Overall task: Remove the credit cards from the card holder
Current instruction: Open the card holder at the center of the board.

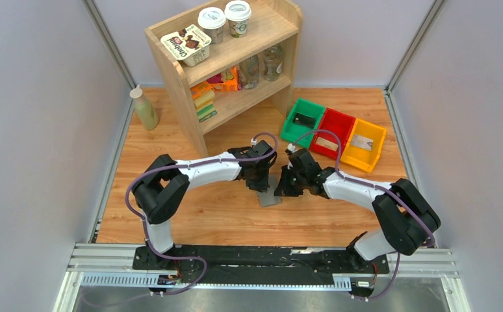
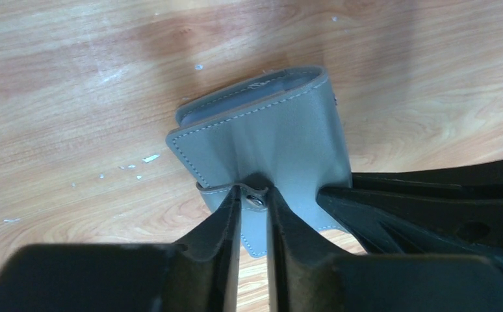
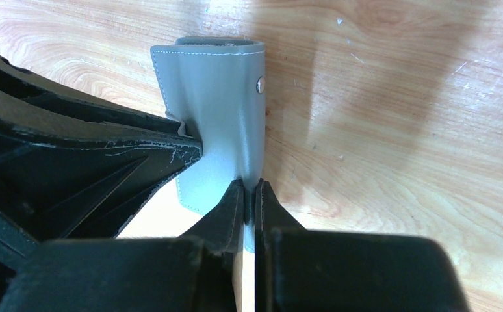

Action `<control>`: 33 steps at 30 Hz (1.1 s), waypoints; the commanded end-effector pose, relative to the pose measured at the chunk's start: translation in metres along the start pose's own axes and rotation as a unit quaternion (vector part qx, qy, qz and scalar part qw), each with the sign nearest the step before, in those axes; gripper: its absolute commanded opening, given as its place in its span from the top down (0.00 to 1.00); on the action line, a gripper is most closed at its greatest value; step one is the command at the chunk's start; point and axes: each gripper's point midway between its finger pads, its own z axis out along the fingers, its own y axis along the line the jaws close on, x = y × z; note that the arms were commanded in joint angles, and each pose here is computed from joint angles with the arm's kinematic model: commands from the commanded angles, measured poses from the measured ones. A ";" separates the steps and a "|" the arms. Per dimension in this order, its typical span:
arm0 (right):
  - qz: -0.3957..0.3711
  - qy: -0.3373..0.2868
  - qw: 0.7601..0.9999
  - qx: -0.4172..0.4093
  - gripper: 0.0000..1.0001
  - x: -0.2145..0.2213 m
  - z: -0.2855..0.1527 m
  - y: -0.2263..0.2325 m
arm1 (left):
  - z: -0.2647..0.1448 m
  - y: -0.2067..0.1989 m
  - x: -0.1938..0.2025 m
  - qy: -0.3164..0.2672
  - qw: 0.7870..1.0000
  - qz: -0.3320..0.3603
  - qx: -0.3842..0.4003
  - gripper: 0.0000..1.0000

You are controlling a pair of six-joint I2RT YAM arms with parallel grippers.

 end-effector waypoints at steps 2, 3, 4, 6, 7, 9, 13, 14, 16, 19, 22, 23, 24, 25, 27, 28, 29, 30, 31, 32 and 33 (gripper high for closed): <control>-0.006 -0.017 0.999 0.045 1.00 -0.005 0.000 -0.016 | 0.000 0.014 0.014 0.007 1.000 0.018 -0.019 0.84; -0.007 -0.016 0.999 0.045 1.00 -0.004 -0.001 -0.016 | -0.006 0.010 0.008 -0.006 1.000 0.018 -0.011 0.90; -0.008 -0.017 0.999 0.046 1.00 -0.004 -0.001 -0.017 | -0.007 0.011 0.007 -0.011 1.000 0.019 -0.012 0.94; -0.007 -0.019 0.999 0.046 1.00 -0.005 -0.002 -0.016 | -0.014 0.009 0.002 -0.022 1.000 0.020 -0.005 0.99; -0.008 -0.019 0.999 0.046 1.00 -0.005 -0.002 -0.017 | -0.017 0.009 -0.002 -0.030 0.999 0.017 -0.001 1.00; -0.007 -0.021 0.999 0.047 1.00 -0.005 -0.002 -0.017 | -0.023 0.010 -0.005 -0.041 0.999 0.010 0.007 1.00; -0.011 -0.023 0.998 0.051 1.00 -0.006 -0.004 -0.019 | -0.038 0.019 -0.009 -0.068 0.997 -0.016 0.029 1.00; -0.013 -0.024 0.998 0.052 1.00 -0.006 -0.005 -0.019 | -0.041 0.027 -0.003 -0.071 0.997 -0.022 0.029 1.00; -0.016 -0.023 0.998 0.054 1.00 -0.006 -0.006 -0.020 | -0.045 0.034 -0.004 -0.091 0.994 -0.036 0.040 1.00; -0.021 -0.024 0.998 0.060 0.87 -0.008 -0.009 -0.020 | -0.041 0.051 0.013 -0.087 0.994 -0.056 0.040 1.00; -0.032 -0.028 0.997 0.069 0.60 -0.014 -0.016 -0.018 | -0.036 0.056 0.025 -0.083 0.993 -0.070 0.051 1.00; -0.040 -0.033 0.996 0.077 0.50 -0.017 -0.019 -0.017 | -0.032 0.059 0.033 -0.074 0.993 -0.076 0.052 1.00; -0.051 -0.038 0.994 0.086 0.40 -0.020 -0.022 -0.015 | -0.031 0.057 0.032 -0.076 0.992 -0.078 0.059 1.00; -0.064 -0.046 0.992 0.102 0.33 -0.024 -0.025 -0.015 | -0.028 0.060 0.036 -0.073 0.993 -0.080 0.056 1.00; -0.101 -0.045 0.987 0.116 0.14 -0.024 -0.028 -0.004 | -0.026 0.060 0.037 -0.073 0.993 -0.080 0.057 1.00; -0.112 -0.047 0.985 0.122 0.07 -0.025 -0.029 0.001 | -0.026 0.059 0.035 -0.075 0.992 -0.079 0.059 1.00; -0.126 -0.048 0.983 0.125 0.00 -0.026 -0.029 0.008 | -0.026 0.060 0.036 -0.075 0.992 -0.078 0.058 1.00; -0.138 -0.049 0.980 0.133 0.00 -0.026 -0.028 0.011 | -0.026 0.059 0.036 -0.077 0.992 -0.078 0.060 1.00; -0.152 -0.050 0.978 0.137 0.00 -0.026 -0.028 0.018 | -0.027 0.060 0.036 -0.079 0.992 -0.079 0.062 1.00; -0.168 -0.051 0.974 0.141 0.00 -0.025 -0.026 0.025 | -0.026 0.061 0.037 -0.078 0.992 -0.079 0.062 1.00; -0.180 -0.047 0.972 0.147 0.00 -0.022 -0.024 0.028 | -0.027 0.061 0.038 -0.079 0.992 -0.080 0.063 1.00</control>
